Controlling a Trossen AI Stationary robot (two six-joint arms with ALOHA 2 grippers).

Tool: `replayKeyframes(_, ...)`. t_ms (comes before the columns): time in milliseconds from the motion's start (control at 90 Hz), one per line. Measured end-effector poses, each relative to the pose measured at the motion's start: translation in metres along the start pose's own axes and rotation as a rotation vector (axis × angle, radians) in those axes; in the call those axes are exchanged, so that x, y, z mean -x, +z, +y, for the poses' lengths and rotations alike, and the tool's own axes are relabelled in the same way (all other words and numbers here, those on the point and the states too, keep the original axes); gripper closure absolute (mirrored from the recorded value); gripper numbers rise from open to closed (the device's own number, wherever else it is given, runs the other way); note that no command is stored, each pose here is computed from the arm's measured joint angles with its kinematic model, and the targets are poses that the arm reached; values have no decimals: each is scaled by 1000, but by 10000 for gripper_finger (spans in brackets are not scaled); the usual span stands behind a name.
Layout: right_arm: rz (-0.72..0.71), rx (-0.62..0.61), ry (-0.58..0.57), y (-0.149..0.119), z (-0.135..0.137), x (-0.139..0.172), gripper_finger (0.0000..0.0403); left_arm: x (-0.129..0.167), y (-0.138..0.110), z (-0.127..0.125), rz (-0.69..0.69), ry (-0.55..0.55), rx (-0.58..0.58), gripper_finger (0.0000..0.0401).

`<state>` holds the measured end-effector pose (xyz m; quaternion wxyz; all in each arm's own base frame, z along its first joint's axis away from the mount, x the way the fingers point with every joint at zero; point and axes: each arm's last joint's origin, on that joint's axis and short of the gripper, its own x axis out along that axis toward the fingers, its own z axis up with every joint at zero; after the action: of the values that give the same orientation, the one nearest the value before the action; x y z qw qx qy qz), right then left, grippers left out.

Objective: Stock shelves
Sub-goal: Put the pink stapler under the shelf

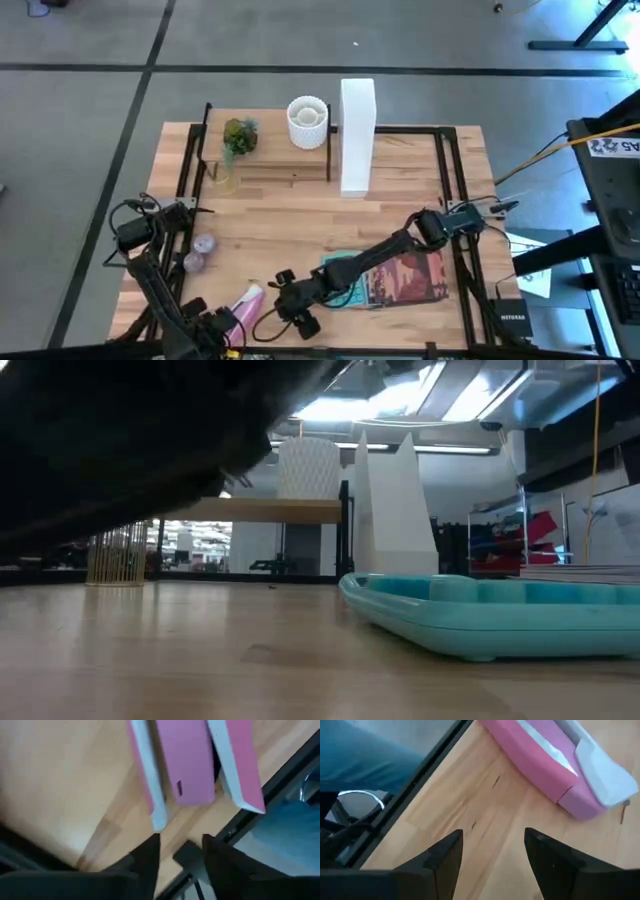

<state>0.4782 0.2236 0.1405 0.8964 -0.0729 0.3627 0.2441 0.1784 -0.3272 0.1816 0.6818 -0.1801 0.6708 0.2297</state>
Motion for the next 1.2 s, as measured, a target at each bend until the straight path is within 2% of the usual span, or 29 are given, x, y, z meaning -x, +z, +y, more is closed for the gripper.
replayKeyframes(122, 3, -12, 0, 0, 0, 0, 205, -19, 0, 3, -10, 52, 7, 236)
replayKeyframes(244, 0, -14, 0, 0, 0, 0, 205, -35, 0, 3, -10, 87, -14, 246)
replayKeyframes(344, 3, -14, 0, 0, 0, 0, 205, -40, 3, 1, -16, 92, -27, 279)
replayKeyframes(500, 21, -15, -23, -2, 0, 0, 205, -42, 13, -4, -76, 50, -17, 365)
replayKeyframes(533, 33, -16, -28, -3, -1, 0, 205, -41, 17, -5, -105, 42, -11, 374)
replayKeyframes(744, 163, 11, -61, 1, 7, 27, 205, -36, 29, -12, -390, -58, 195, 374)
replayKeyframes(889, 274, 95, -114, 4, 21, 53, 205, -30, 30, -13, -567, -170, 362, 374)
replayKeyframes(1022, 341, 138, -75, 10, 28, 83, 205, -28, 31, -19, -626, -282, 482, 374)
replayKeyframes(1200, 381, 107, 49, 10, 29, 97, 205, -24, 34, -37, -589, -453, 524, 374)
